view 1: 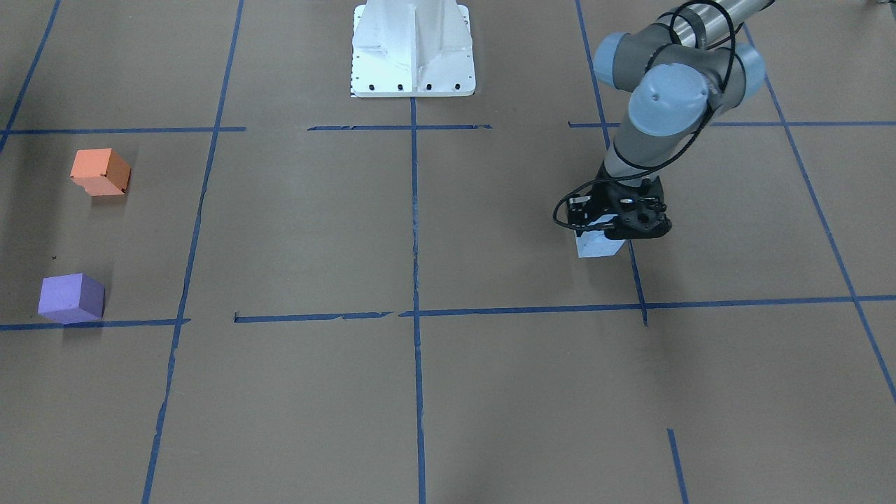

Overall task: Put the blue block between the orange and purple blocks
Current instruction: 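Carry the light blue cube with the left gripper to the table center, set down, then open the left gripper and withdraw it while the right arm moves in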

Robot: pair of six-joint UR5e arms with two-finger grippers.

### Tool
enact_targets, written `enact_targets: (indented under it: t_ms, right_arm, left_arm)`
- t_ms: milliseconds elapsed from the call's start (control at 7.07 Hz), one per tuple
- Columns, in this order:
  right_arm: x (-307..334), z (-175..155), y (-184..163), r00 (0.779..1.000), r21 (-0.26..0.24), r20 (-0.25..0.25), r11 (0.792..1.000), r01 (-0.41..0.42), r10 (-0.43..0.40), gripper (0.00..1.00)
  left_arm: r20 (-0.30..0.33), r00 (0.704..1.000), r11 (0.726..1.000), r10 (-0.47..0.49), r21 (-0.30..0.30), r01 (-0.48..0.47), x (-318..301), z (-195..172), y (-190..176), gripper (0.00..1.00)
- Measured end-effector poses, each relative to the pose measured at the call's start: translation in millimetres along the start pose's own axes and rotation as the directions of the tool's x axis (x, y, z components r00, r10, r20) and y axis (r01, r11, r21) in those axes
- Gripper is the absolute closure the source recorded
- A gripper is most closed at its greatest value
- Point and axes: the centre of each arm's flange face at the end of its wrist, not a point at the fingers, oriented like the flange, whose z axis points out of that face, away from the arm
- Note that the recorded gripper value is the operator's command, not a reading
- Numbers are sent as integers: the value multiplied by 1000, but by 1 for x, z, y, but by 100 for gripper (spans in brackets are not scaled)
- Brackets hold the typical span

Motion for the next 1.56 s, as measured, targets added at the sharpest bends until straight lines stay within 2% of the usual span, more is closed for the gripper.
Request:
enact_targets:
  t_ms: [283,566,707,990,1131,1273,1556]
  right_arm:
    - [0,0,0,1000,-1,0,1000,-2,2,0]
    - [0,0,0,1000,-1,0,1000,-3,3,0]
    - [1,1,0,1000,-2,0,1000,-4,4,0]
    - [1,1,1,1000,-3,1,1000,-5,5,0]
    - [0,1,1,1000,-2,1,1000,-4,4,0]
    - [-4,-1,-3,1000,3,8,1000,1,-1,0]
    - [-42,-4,-22,1000,11,27,1000,-16,15,0]
  left_arm:
    - [-31,999,999,-38,-10,38,115,-3,19,50]
    - [-9,999,999,-44,-8,43,215,22,35,28]
    - [8,999,999,-37,-17,37,232,36,42,0]
    - [23,1000,999,-17,-37,18,241,54,58,0]
    - [16,1000,999,-10,-38,10,242,52,59,0]
    - [-4,1000,999,6,-41,-6,235,36,48,0]
    - [-30,998,996,61,-58,-63,165,-10,4,0]
